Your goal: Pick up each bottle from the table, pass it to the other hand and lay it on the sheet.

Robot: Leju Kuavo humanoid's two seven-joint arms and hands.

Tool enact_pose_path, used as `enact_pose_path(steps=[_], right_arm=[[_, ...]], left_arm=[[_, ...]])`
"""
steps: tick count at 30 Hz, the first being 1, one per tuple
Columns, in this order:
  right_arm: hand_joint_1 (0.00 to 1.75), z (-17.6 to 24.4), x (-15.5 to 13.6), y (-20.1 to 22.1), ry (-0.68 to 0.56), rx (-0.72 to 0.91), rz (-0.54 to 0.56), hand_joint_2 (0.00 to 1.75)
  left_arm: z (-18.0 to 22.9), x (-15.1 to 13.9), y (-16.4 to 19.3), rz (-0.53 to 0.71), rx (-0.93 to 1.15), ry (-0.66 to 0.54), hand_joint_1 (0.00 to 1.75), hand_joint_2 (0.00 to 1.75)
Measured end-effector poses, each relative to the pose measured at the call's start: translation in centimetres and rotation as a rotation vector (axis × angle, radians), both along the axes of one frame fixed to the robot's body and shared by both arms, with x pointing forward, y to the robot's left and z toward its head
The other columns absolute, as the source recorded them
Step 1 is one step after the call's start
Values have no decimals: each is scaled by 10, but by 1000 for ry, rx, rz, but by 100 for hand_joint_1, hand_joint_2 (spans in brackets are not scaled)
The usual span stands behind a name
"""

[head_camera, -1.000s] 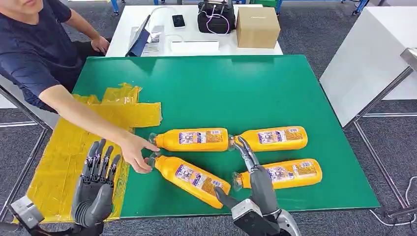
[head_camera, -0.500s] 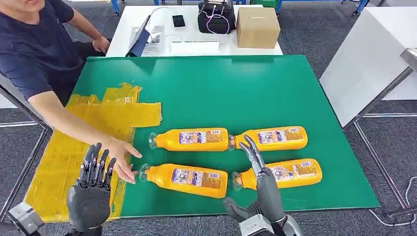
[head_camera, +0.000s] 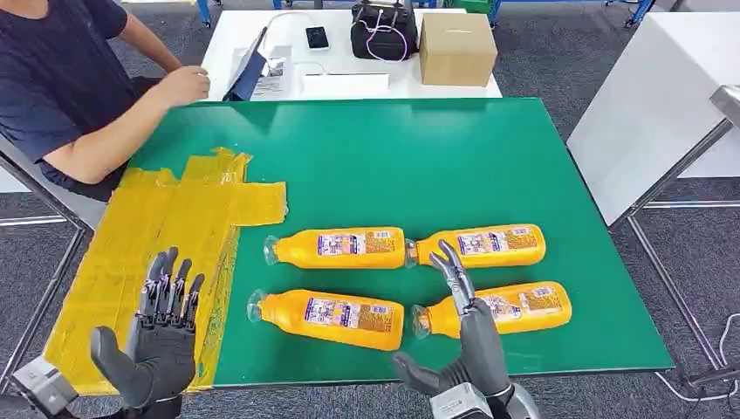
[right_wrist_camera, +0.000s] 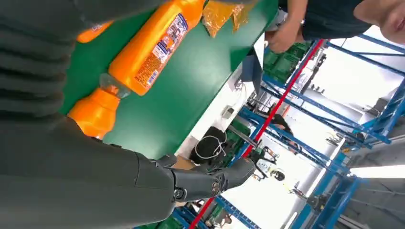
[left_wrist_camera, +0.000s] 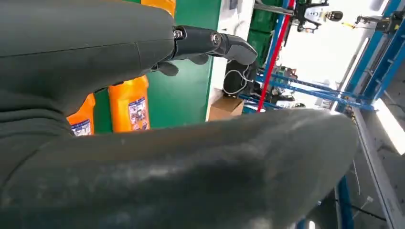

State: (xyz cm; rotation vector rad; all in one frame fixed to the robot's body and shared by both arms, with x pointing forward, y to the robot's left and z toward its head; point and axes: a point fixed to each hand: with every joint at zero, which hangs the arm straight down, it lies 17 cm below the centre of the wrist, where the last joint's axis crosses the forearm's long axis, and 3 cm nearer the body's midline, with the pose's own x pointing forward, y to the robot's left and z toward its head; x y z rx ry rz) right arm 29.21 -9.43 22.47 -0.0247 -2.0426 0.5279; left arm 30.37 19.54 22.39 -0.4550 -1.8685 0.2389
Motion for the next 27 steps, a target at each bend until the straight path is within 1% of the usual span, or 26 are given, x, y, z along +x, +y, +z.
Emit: enact_pose_path(steps=[19,20,27], right_arm=[[0,-1,-5,-6,-7,-18,4,175],[0,-1,-5,-6,-7,-19,4,0],[0,-2,-6,-5,-5,-20,6,0]], left_arm=[[1,-1,-3,-13,3,-7,0,0],[1,-1,-3,-13,4,-8,0,0],[1,-1,-3,-12,4,-8,0,0]])
